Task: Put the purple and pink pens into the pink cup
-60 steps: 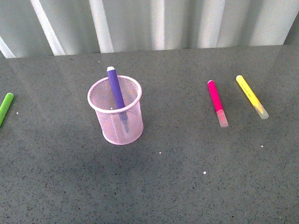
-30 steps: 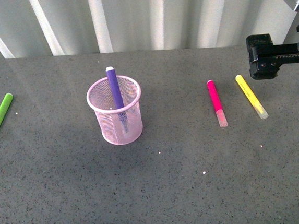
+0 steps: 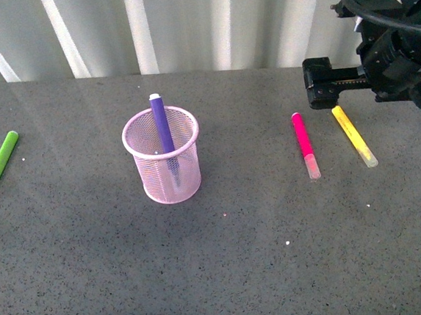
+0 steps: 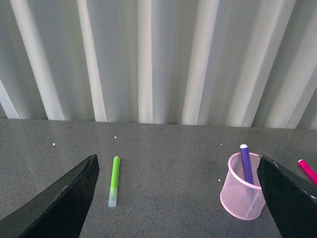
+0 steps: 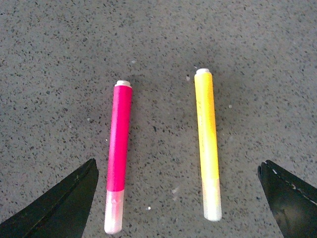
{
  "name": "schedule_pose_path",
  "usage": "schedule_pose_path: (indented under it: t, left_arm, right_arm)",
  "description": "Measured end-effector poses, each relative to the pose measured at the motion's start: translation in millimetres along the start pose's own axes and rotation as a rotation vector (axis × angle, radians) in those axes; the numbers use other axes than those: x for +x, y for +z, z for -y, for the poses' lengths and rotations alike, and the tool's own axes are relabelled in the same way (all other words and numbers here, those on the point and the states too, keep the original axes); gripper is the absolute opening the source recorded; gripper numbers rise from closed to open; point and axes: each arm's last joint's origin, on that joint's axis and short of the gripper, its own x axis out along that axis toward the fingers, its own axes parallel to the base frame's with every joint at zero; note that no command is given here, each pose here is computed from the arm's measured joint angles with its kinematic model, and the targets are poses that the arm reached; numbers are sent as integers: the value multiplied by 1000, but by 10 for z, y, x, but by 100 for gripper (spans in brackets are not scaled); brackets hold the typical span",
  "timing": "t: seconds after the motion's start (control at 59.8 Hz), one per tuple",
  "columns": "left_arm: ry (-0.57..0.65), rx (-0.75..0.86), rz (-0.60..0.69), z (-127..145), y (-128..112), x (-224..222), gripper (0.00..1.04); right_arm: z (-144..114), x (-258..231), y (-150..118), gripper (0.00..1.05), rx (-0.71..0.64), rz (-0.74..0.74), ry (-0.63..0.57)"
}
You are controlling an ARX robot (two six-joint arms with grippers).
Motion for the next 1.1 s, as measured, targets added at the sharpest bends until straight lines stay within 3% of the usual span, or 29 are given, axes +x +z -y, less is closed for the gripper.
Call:
schedule_pose_path:
  t: [0.585,1.103]
  left_arm:
    - [0,0,0,0,0,0,98]
    - [0,0,0,0,0,0,98]
  right_arm:
    - [-312,569,159,98,-61,-49,18]
    - [-414,797,55,98,-70,-89,28]
